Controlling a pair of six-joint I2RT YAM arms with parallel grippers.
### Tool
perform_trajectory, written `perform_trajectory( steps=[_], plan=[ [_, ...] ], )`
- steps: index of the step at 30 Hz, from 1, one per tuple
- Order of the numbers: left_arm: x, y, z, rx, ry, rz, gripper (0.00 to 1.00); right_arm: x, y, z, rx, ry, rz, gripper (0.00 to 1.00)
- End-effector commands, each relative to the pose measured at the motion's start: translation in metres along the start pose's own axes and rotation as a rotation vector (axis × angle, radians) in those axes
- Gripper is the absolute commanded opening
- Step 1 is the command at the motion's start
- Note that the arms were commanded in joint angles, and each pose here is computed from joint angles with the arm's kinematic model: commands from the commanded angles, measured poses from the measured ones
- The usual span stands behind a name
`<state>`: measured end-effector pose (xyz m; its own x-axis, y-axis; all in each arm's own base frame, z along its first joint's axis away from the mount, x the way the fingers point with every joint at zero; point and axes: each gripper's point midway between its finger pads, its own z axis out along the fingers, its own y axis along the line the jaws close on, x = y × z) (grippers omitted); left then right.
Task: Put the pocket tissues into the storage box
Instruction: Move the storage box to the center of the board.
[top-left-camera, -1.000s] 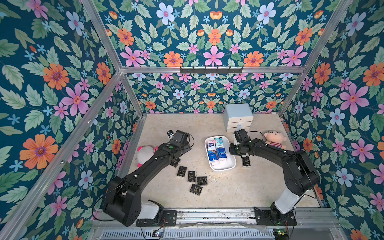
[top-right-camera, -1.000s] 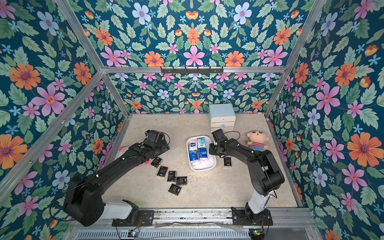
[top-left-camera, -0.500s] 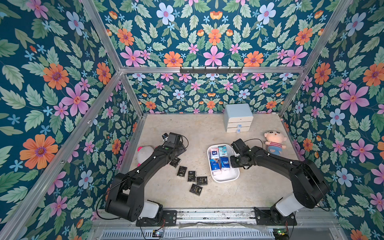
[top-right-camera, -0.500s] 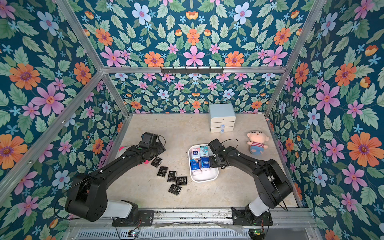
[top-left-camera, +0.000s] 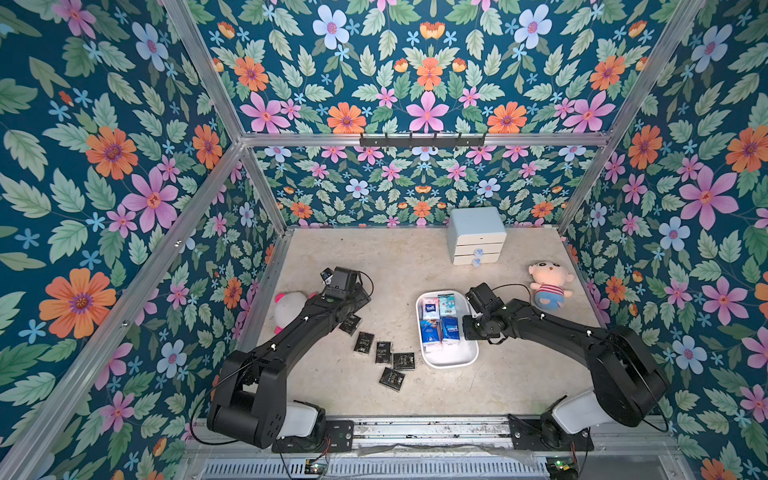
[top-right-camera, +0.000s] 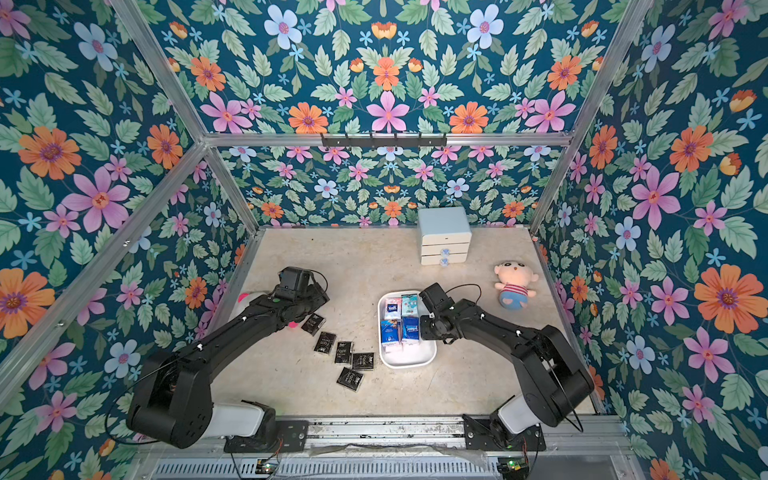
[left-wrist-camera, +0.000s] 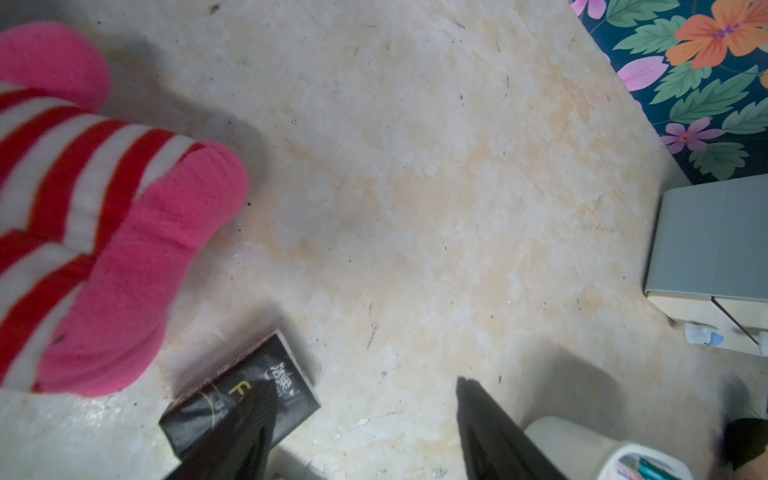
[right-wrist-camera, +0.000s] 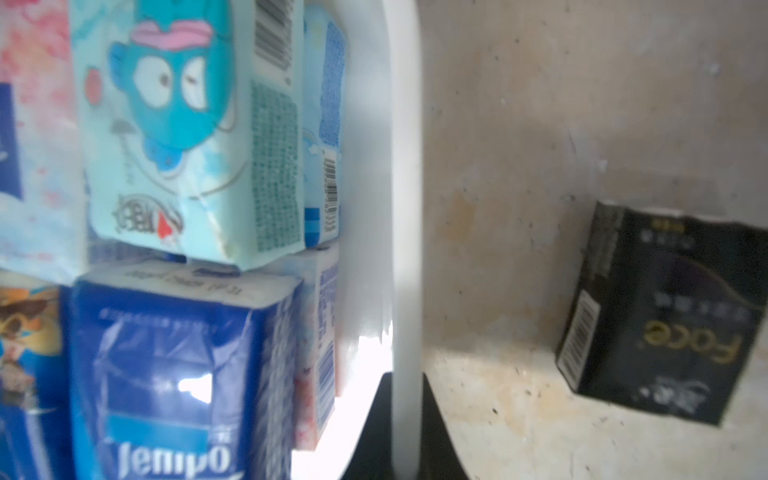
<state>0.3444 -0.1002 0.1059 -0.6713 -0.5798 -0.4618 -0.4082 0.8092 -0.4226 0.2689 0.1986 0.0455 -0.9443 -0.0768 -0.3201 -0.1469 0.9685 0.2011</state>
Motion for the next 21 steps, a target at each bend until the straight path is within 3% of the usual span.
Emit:
perform_trajectory(
  steps=[1,6,10,14,21],
  plan=[
    [-0.001,0.001,-0.006,0.017,-0.012,-0.03,0.74,-0.019,0.012,0.004,-0.027,-0.03,-0.014,0.09],
    [0.0,0.009,-0.019,0.004,-0.03,-0.033,0.74,-0.044,0.025,0.004,-0.037,-0.062,-0.035,0.15],
    [0.0,0.014,-0.028,0.009,-0.043,-0.04,0.74,-0.047,0.023,0.01,-0.008,-0.048,-0.036,0.35],
    [0.003,0.013,-0.033,0.024,-0.033,-0.043,0.74,-0.057,0.023,-0.011,-0.014,-0.101,-0.004,0.5],
    [0.021,0.0,-0.031,0.087,0.044,-0.039,0.73,-0.063,-0.017,-0.037,0.067,-0.135,0.096,0.56]
  ],
)
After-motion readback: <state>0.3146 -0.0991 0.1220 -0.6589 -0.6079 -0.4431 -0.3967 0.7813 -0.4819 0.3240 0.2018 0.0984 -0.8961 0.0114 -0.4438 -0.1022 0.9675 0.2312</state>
